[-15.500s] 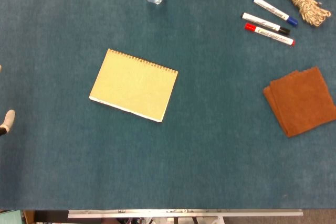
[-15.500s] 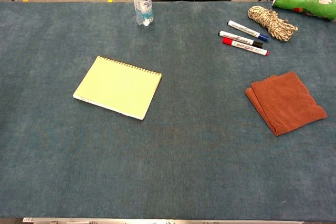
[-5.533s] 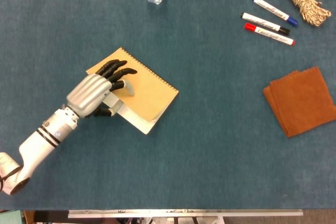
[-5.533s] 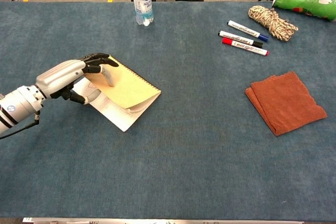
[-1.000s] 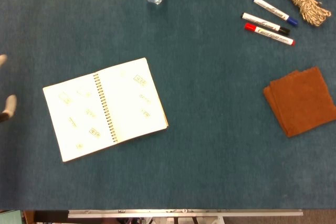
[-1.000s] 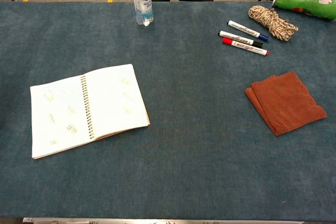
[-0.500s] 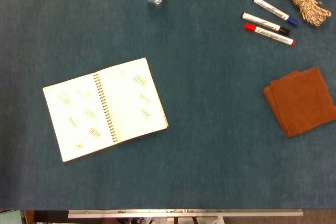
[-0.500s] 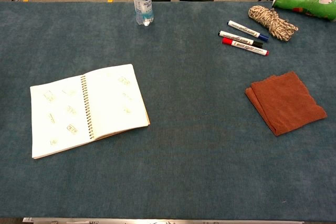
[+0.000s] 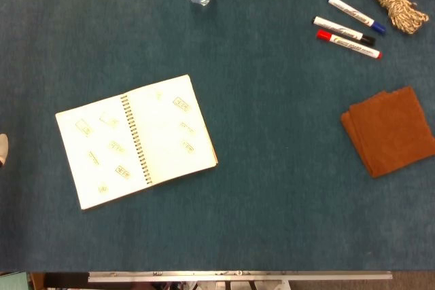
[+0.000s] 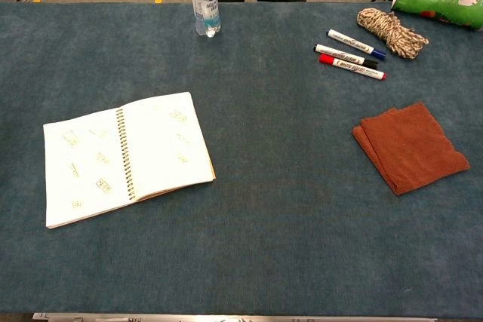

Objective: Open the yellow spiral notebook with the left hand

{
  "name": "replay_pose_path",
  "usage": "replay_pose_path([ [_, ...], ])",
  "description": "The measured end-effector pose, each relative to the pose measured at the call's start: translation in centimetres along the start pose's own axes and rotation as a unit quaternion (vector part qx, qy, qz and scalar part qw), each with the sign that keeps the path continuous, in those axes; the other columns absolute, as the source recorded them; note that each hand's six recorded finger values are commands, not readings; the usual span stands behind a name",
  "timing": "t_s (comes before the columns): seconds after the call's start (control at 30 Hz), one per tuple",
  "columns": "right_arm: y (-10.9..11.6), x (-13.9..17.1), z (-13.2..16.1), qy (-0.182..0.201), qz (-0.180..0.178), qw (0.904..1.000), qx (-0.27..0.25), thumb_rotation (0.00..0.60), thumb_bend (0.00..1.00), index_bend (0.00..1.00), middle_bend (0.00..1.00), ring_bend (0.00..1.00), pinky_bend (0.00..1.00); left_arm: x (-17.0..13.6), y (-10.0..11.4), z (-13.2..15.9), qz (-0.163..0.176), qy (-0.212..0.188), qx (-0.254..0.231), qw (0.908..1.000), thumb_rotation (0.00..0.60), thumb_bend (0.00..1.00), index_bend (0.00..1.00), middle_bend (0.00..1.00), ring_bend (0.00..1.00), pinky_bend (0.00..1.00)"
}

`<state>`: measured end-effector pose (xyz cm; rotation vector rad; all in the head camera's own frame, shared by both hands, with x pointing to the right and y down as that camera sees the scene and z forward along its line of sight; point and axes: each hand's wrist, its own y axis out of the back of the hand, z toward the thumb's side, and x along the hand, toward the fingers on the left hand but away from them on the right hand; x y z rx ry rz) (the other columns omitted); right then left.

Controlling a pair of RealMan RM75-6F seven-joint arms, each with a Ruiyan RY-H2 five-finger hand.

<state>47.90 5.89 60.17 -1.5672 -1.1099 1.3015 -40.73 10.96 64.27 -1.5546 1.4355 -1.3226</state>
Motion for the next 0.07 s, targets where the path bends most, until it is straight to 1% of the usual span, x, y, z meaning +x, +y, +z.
replay_pose_path([
  [0.07, -0.03, -0.08, 0.10, 0.001, 0.000, 1.0000, 0.000, 0.600, 0.27, 0.38, 0.30, 0.18, 0.30, -0.03, 0.01, -0.04, -0.001, 0.001, 0.000, 1.0000, 0.600, 0.38, 0.10, 0.07, 0.00, 0.00],
])
